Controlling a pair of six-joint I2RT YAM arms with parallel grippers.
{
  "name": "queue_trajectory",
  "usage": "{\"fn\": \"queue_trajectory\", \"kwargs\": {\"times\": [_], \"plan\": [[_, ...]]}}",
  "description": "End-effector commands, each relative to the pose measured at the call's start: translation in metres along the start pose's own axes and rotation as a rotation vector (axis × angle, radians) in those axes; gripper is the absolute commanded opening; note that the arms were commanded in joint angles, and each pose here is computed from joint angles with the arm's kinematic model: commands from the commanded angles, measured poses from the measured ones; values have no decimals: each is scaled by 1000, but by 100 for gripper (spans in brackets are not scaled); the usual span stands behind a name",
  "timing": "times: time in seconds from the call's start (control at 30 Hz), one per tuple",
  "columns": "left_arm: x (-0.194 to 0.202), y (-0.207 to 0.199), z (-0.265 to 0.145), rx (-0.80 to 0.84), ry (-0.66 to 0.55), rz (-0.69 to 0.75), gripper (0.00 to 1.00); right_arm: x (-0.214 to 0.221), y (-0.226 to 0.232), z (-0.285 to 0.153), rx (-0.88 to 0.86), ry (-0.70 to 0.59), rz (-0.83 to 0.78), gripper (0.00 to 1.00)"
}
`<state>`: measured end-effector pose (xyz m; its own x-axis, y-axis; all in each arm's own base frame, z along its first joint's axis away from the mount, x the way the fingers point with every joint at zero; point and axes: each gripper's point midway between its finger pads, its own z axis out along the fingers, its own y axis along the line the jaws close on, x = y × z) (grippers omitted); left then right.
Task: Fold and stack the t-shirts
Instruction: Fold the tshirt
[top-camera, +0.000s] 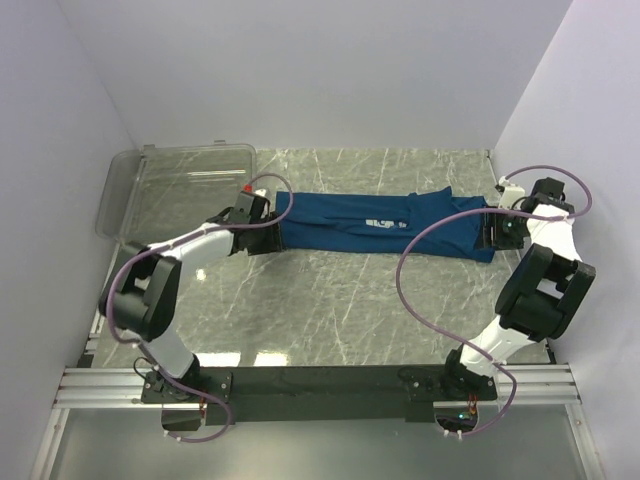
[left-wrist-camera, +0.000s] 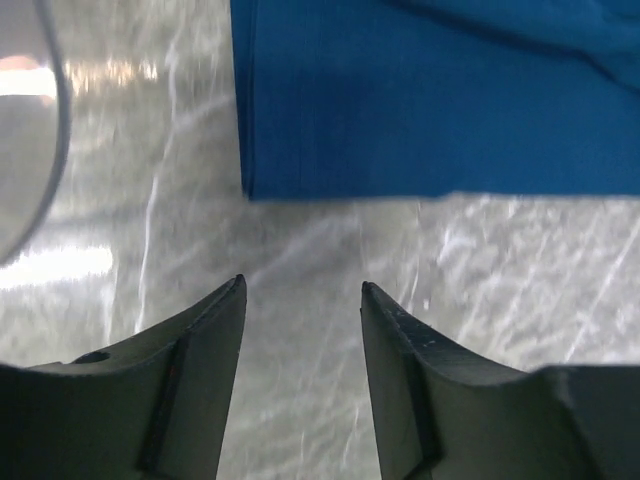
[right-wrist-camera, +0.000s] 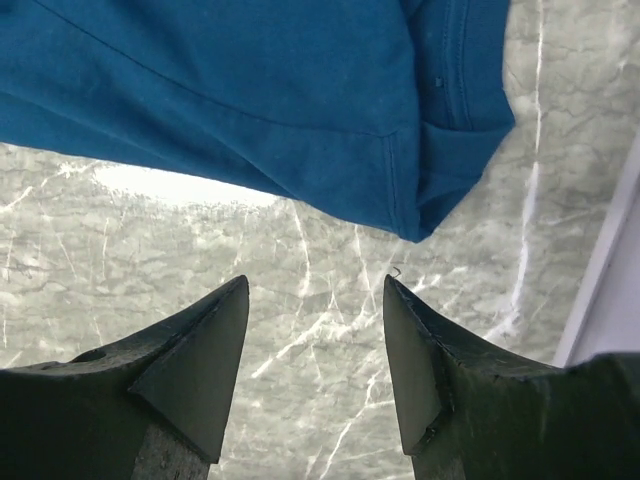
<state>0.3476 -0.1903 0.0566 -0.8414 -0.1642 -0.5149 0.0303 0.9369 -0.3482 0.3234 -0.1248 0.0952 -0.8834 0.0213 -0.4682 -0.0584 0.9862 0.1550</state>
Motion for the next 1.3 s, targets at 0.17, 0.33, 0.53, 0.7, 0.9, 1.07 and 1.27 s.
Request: {"fn": "queue_trajectory", "kwargs": {"times": [0.17,0.33,0.53,0.7,0.9,1.07,1.27], "plan": [[-51,-15,23,-12,-95,29,52,-5,2,0,-23,-39,-21,62],[-54,-4,31,-85,-77,57,50,-3,3,2,-30,-38,-13,62],[-53,8,36,-146,-61,95,50,-4,1,0,-26,-36,-10,62],[-47,3,46,-115,-24,110,44,-2,0,3,-26,-28,-4,62],[-40,2,53,-94,8,116,27,1,-1,3,-21,-19,0,61],[-37,2,50,-90,8,120,1,-2,-8,-1,9,-19,-11,61],[-41,-2,30,-62,-28,116,1,-6,-26,1,102,-17,30,62]]}}
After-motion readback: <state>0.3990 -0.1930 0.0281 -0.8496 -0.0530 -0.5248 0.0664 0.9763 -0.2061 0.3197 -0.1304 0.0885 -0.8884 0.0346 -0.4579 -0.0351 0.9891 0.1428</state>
